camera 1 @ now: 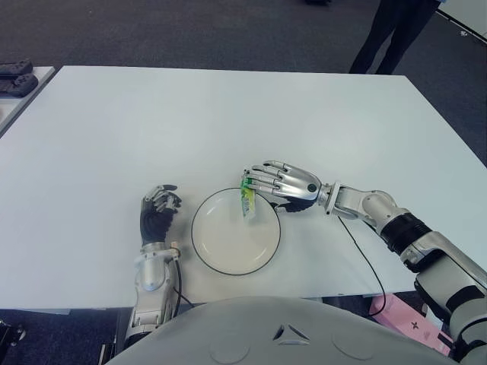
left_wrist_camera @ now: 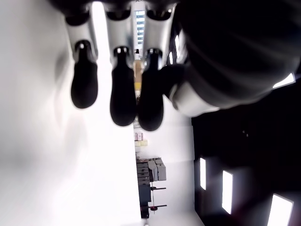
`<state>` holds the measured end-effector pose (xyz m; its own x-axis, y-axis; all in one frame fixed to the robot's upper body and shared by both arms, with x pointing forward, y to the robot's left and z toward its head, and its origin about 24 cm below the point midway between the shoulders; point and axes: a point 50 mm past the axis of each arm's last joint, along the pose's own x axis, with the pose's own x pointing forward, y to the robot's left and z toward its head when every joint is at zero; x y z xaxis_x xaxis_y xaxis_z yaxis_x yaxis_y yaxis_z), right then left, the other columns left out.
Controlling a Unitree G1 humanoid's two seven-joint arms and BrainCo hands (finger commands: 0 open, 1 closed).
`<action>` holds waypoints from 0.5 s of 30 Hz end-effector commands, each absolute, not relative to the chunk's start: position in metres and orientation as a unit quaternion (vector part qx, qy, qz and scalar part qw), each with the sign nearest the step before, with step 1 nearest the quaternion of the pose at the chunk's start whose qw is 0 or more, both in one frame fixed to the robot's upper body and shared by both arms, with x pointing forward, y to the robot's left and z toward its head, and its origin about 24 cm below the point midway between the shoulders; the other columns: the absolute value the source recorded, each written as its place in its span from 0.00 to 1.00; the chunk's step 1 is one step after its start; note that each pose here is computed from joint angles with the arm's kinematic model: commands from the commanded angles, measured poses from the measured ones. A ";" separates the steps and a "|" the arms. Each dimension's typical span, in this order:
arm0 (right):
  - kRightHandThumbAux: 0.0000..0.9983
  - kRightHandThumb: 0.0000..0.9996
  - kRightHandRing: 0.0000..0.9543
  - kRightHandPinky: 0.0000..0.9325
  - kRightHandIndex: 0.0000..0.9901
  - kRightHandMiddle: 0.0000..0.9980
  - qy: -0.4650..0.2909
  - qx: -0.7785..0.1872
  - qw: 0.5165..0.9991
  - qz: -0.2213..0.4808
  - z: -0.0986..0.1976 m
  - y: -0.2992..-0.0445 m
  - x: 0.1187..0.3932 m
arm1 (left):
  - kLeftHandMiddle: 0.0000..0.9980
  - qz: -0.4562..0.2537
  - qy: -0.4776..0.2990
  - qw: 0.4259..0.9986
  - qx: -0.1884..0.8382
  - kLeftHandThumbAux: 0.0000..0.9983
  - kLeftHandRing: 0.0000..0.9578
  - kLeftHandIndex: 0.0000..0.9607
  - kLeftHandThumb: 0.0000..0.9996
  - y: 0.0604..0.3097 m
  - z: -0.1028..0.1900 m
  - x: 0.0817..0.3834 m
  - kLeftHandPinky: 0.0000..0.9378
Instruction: Put the toothpaste on the table into the plate.
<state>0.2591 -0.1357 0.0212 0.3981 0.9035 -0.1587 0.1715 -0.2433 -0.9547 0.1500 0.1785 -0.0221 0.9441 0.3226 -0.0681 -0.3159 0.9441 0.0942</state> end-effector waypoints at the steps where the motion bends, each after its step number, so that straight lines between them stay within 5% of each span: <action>1: 0.38 0.52 0.00 0.00 0.00 0.00 -0.375 -0.693 0.471 0.395 0.016 -0.136 0.259 | 0.64 0.167 0.059 0.983 0.042 0.72 0.66 0.45 0.71 0.178 -0.028 0.147 0.68; 15: 0.50 0.49 0.00 0.00 0.00 0.00 -0.372 -0.696 0.475 0.388 0.016 -0.137 0.260 | 0.64 0.169 0.063 0.983 0.045 0.72 0.66 0.45 0.70 0.178 -0.030 0.148 0.66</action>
